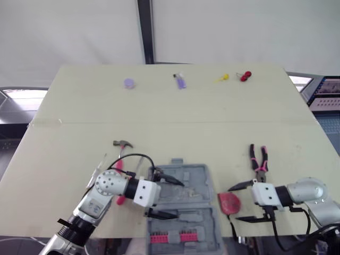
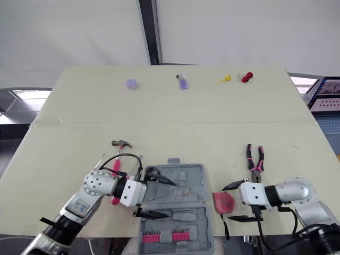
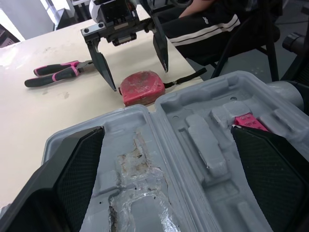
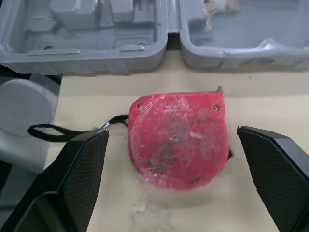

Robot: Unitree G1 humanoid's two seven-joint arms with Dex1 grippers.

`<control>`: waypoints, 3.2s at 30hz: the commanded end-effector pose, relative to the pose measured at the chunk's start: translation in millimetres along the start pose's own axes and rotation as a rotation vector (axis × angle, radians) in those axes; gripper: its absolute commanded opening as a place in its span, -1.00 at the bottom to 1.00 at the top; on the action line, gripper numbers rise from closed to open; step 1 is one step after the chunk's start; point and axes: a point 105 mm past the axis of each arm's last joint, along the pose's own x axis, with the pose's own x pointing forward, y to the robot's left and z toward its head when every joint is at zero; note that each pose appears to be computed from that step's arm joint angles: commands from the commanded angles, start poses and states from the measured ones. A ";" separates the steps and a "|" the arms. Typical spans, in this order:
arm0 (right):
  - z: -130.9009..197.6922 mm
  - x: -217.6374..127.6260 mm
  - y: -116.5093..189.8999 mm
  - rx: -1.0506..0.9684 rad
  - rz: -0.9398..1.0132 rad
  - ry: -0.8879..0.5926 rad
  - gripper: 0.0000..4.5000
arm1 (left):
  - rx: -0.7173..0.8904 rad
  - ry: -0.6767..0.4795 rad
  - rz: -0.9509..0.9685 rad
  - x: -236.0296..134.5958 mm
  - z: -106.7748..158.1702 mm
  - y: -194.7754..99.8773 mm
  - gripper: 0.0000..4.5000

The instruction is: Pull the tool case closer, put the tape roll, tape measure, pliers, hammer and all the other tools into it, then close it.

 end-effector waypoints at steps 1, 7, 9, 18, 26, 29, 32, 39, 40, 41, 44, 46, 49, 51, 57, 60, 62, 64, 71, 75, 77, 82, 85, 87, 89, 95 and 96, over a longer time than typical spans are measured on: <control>-3.3 1.7 2.2 -0.008 0.011 -0.008 1.00 | 0.038 -0.019 0.014 0.6 8.9 -0.3 1.00; -10.2 6.3 2.8 0.026 0.001 -0.006 1.00 | 0.038 -0.021 0.016 2.0 8.7 -0.2 1.00; -10.8 8.2 1.4 0.034 -0.009 -0.011 1.00 | 0.036 -0.022 0.015 2.6 8.3 -0.1 1.00; -13.6 12.1 1.1 0.040 -0.021 -0.012 1.00 | 0.040 -0.021 0.013 3.7 7.5 0.2 1.00; -14.2 13.8 0.1 0.041 -0.026 -0.017 0.30 | 0.043 -0.014 0.014 3.4 6.5 1.1 1.00; -13.8 13.1 0.6 0.042 -0.019 -0.015 0.30 | 0.043 -0.013 0.017 3.6 5.9 1.7 1.00; -8.3 6.8 -3.9 0.065 -0.022 -0.012 0.30 | 0.044 -0.008 0.027 2.4 5.0 2.5 1.00; 45.5 -20.9 -31.2 0.072 0.002 0.132 0.30 | -0.002 -0.002 0.151 -11.9 4.4 12.0 1.00; 53.1 -22.4 -35.1 0.069 -0.011 0.166 0.30 | -0.013 -0.004 0.175 -14.3 5.0 13.4 1.00; 64.1 -21.7 -42.8 0.032 -0.040 0.193 0.30 | -0.030 -0.001 0.209 -19.1 4.6 15.0 1.00; 92.7 -16.1 -50.3 -0.032 -0.064 0.220 0.30 | -0.078 0.009 0.298 -30.9 1.1 16.6 1.00; 104.9 -9.0 -53.2 -0.063 -0.085 0.216 0.30 | -0.098 0.014 0.334 -35.1 -1.2 15.3 1.00; 118.2 8.9 -68.9 -0.090 -0.167 0.266 0.30 | -0.164 -0.007 0.420 -46.1 -4.3 11.1 1.00; 118.1 15.4 -73.1 -0.090 -0.183 0.321 0.30 | -0.183 -0.013 0.455 -49.7 -5.5 9.2 1.00; 119.2 38.5 -80.0 -0.118 -0.179 0.429 0.30 | -0.212 -0.015 0.543 -52.5 -12.1 6.8 1.00; 119.6 43.1 -80.6 -0.145 -0.169 0.461 0.30 | -0.209 -0.016 0.554 -50.9 -11.7 7.6 1.00; 119.7 47.8 -82.1 -0.168 -0.165 0.479 0.30 | -0.207 -0.017 0.561 -50.3 -11.5 8.4 1.00; 120.1 51.2 -83.0 -0.178 -0.160 0.486 0.30 | -0.204 -0.017 0.563 -49.3 -11.0 8.9 1.00; 120.2 62.5 -82.6 -0.237 -0.138 0.509 0.30 | -0.196 -0.021 0.561 -46.7 -8.2 8.8 1.00; 114.4 67.5 -83.0 -0.257 -0.129 0.532 0.30 | -0.196 -0.023 0.555 -44.3 -6.7 7.3 1.00; 113.3 69.4 -83.9 -0.259 -0.131 0.534 0.30 | -0.196 -0.024 0.553 -43.5 -5.9 7.4 1.00; 111.2 71.0 -83.5 -0.282 -0.120 0.545 0.30 | -0.195 -0.026 0.548 -42.4 -4.5 7.7 1.00; 111.4 71.4 -83.3 -0.290 -0.119 0.545 0.30 | -0.196 -0.027 0.547 -42.1 -3.8 7.5 1.00; 109.9 70.8 -83.5 -0.294 -0.118 0.551 0.30 | -0.197 -0.026 0.546 -42.1 -3.8 7.3 1.00; 107.9 70.4 -83.1 -0.296 -0.115 0.556 0.30 | -0.197 -0.026 0.545 -41.9 -3.5 7.3 1.00; 105.5 71.4 -83.0 -0.298 -0.112 0.559 0.30 | -0.196 -0.030 0.541 -40.1 -1.7 8.8 1.00; 104.9 71.2 -83.4 -0.299 -0.113 0.561 0.30 | -0.196 -0.031 0.540 -39.9 -1.4 8.9 1.00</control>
